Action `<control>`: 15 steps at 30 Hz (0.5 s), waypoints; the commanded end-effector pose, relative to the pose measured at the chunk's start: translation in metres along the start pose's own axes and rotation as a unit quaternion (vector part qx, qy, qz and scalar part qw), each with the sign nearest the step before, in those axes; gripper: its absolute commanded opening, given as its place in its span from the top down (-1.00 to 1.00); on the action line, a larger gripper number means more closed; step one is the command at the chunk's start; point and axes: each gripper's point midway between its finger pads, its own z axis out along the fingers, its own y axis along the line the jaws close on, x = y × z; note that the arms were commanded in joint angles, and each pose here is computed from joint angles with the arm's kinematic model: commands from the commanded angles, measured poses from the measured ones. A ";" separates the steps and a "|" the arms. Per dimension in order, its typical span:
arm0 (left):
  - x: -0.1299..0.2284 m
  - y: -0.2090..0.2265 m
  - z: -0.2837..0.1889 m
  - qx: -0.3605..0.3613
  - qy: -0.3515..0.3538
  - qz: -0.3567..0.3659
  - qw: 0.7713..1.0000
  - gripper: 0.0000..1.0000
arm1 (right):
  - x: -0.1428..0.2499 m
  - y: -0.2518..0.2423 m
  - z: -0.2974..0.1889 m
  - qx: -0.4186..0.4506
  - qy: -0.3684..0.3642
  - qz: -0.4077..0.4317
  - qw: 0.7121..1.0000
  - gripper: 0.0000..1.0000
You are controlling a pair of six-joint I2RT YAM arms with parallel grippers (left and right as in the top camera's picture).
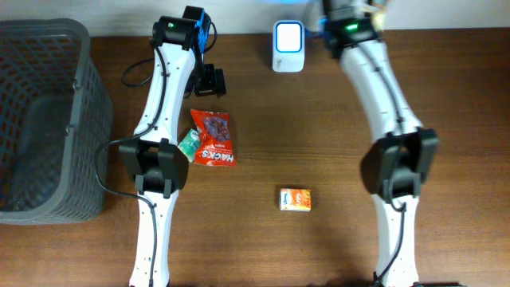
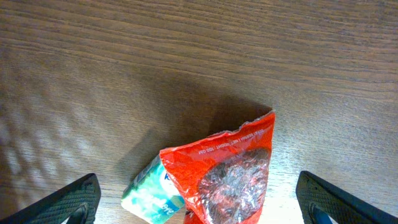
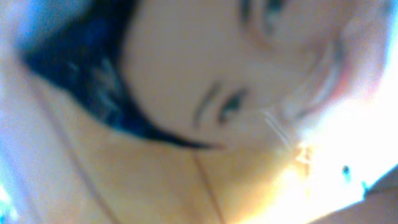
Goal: Scan the item barcode
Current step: 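Hold the wet-wipes pack face against the white scanner window, then withdraw the right gripper and move the left gripper over the red bag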
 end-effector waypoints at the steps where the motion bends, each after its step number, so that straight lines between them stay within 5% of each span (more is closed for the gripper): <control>1: 0.000 -0.001 -0.010 0.008 -0.007 -0.006 1.000 -0.98 | 0.015 -0.086 0.022 0.030 0.065 0.108 0.992 0.92; 15: 0.000 -0.001 -0.010 0.008 -0.007 -0.006 1.000 -0.98 | 0.163 -0.276 0.061 0.059 0.335 0.238 0.910 0.81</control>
